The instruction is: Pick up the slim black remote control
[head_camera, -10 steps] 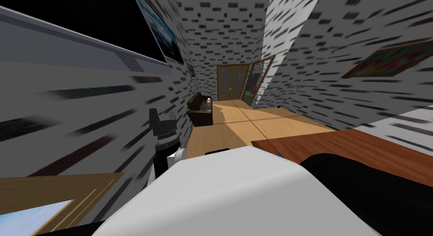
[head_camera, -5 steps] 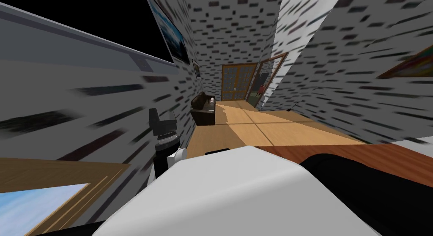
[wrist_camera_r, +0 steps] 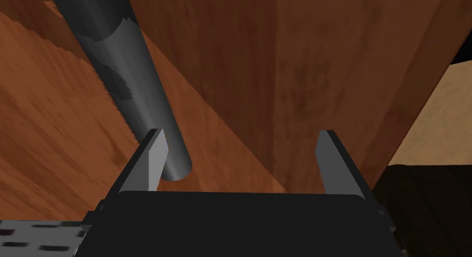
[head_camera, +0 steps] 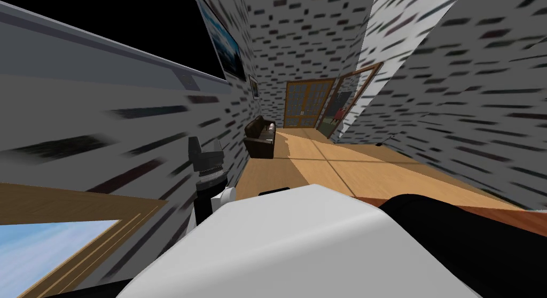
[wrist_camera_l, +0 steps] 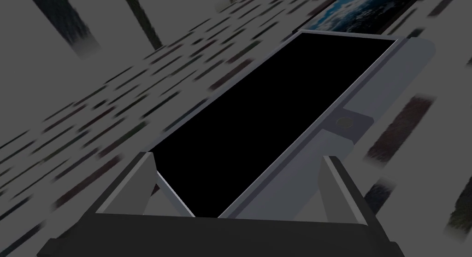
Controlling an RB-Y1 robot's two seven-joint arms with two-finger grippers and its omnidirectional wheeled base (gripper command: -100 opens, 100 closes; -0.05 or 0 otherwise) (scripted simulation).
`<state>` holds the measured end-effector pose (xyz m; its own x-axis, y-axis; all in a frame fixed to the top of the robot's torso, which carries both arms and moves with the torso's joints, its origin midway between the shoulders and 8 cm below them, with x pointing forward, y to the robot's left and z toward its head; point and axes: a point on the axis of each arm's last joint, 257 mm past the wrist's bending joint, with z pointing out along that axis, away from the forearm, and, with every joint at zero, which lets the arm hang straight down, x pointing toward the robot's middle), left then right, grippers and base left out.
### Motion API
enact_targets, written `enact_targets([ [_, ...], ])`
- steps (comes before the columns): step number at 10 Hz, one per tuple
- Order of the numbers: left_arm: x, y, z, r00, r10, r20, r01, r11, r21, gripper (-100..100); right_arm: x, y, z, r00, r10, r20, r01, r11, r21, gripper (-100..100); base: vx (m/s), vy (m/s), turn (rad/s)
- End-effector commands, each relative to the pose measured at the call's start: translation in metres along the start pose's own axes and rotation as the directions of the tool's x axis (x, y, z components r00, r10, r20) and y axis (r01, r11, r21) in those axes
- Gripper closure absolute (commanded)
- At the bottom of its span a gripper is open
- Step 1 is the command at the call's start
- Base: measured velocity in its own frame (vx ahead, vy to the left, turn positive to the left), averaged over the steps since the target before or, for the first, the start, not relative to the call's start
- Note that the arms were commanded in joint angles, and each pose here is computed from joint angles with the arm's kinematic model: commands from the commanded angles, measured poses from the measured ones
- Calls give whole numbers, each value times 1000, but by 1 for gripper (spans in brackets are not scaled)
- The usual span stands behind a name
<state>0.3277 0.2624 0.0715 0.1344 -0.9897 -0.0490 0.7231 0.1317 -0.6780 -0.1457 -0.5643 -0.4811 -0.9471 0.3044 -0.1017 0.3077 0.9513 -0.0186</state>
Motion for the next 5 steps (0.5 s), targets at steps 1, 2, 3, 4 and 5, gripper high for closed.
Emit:
enact_targets([
  [1, 0, 0, 0, 1000, 0, 0, 0, 1000, 0, 0, 28, -12, -1, 999, 12, -46, -10, 999, 41, -100, 81, -166, 136],
  [2, 0, 0, 0, 1000, 0, 0, 0, 1000, 0, 0, 48, -16, 0, 997, 26, -79, -22, 998, 61, -100, 64, -204, 119],
  [3, 0, 0, 0, 1000, 0, 0, 0, 1000, 0, 0, 57, -15, 2, 995, 34, -92, -28, 997, 66, -100, 42, -210, 124],
  [4, 0, 0, 0, 1000, 0, 0, 0, 1000, 0, 0, 50, -14, 3, 996, 27, -81, -22, 998, 58, -100, 15, -95, 38],
  [5, 0, 0, 0, 1000, 0, 0, 0, 1000, 0, 0, 51, -15, 2, 996, 29, -83, -24, 998, 61, 0, 4, -19, 1],
])
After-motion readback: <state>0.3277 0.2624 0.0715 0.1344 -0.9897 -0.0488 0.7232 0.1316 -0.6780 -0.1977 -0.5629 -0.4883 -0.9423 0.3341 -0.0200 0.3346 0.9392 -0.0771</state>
